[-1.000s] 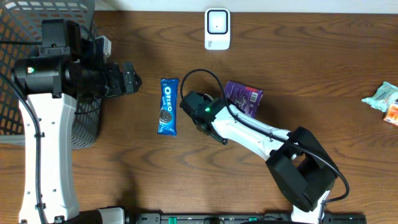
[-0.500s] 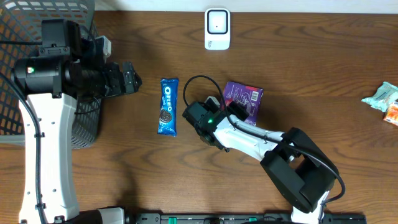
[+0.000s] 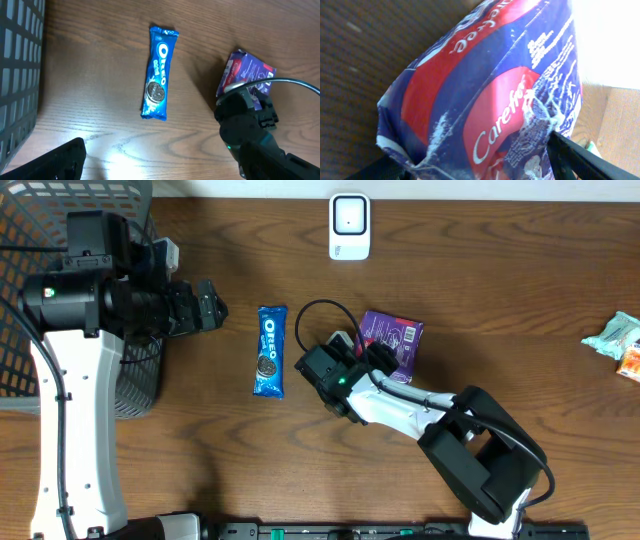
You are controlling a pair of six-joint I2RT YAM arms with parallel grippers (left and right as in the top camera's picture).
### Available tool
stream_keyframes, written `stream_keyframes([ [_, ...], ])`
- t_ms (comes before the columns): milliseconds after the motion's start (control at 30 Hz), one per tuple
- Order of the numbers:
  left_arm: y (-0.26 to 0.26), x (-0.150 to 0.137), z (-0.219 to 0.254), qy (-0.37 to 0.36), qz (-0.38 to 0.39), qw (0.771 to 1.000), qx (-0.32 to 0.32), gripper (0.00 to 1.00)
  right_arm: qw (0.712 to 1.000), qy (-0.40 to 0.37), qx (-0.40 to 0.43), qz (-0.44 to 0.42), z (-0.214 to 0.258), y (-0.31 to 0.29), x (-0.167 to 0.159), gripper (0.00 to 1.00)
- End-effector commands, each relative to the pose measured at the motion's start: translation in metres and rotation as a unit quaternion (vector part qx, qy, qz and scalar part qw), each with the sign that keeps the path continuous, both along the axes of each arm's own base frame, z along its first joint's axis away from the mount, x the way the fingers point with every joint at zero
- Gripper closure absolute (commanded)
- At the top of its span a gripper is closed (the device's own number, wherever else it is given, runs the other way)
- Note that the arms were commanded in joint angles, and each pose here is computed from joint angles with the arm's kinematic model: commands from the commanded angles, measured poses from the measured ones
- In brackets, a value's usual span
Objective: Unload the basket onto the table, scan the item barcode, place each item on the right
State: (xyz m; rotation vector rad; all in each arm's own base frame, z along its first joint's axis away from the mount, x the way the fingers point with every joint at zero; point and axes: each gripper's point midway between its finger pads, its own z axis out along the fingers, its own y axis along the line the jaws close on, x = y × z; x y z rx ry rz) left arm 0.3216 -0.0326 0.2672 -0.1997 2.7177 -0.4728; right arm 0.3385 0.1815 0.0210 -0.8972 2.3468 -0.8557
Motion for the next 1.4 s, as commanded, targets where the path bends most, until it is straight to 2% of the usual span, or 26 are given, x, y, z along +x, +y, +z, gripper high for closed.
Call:
stream_keyframes([
  [0, 0.000, 0.001, -0.001, 0.000, -0.006, 1.000, 0.005, 0.02, 0.999, 0.045, 0.000, -0.006, -0.028, -0.013, -0.016, 0.27],
  [67, 0.000, 0.001, -0.001, -0.001, -0.006, 1.000, 0.005, 0.02, 0.999, 0.043, 0.001, -0.006, -0.028, -0.013, -0.015, 0.41],
  [100, 0.000, 0.001, -0.001, -0.001, -0.006, 1.000, 0.005, 0.02, 0.999, 0.041, 0.003, -0.006, -0.027, -0.012, -0.014, 0.54],
  [233, 0.000, 0.001, -0.001, -0.001, -0.006, 1.000, 0.005, 0.02, 0.998, 0.053, 0.033, -0.006, -0.030, -0.002, -0.015, 0.73],
  [400, 0.000, 0.001, -0.001, 0.000, -0.006, 1.000, 0.005, 0.02, 0.995, 0.057, 0.080, -0.001, -0.018, 0.021, -0.002, 0.83],
  [467, 0.000, 0.001, -0.001, -0.001, -0.006, 1.000, 0.005, 0.02, 0.994, 0.043, 0.097, -0.002, -0.006, 0.030, 0.011, 0.86],
  [600, 0.000, 0.001, -0.001, -0.001, -0.006, 1.000, 0.005, 0.02, 0.990, 0.009, 0.139, -0.004, 0.031, 0.049, 0.043, 0.99],
  [767, 0.000, 0.001, -0.001, -0.001, -0.006, 1.000, 0.005, 0.02, 0.968, 0.015, 0.248, 0.049, 0.072, 0.090, 0.078, 0.99],
  [867, 0.000, 0.001, -0.001, -0.001, -0.006, 1.000, 0.005, 0.02, 0.938, 0.009, 0.338, 0.081, 0.097, 0.112, 0.100, 0.98],
  [967, 0.000, 0.001, -0.001, -0.001, -0.006, 1.000, 0.005, 0.02, 0.895, 0.000, 0.434, 0.102, 0.121, 0.126, 0.121, 0.97],
  [1000, 0.000, 0.001, -0.001, -0.001, -0.006, 1.000, 0.005, 0.02, 0.864, -0.006, 0.493, 0.103, 0.137, 0.128, 0.133, 0.97],
  [1200, 0.000, 0.001, -0.001, -0.001, -0.006, 1.000, 0.005, 0.02, 0.733, -0.023, 0.666, 0.137, 0.206, 0.120, 0.165, 0.97],
  [1267, 0.000, 0.001, -0.001, -0.001, -0.006, 1.000, 0.005, 0.02, 0.699, -0.037, 0.701, 0.140, 0.228, 0.110, 0.175, 0.97],
  [1367, 0.000, 0.001, -0.001, 0.000, -0.006, 1.000, 0.005, 0.02, 0.667, -0.058, 0.734, 0.116, 0.246, 0.090, 0.189, 0.99],
])
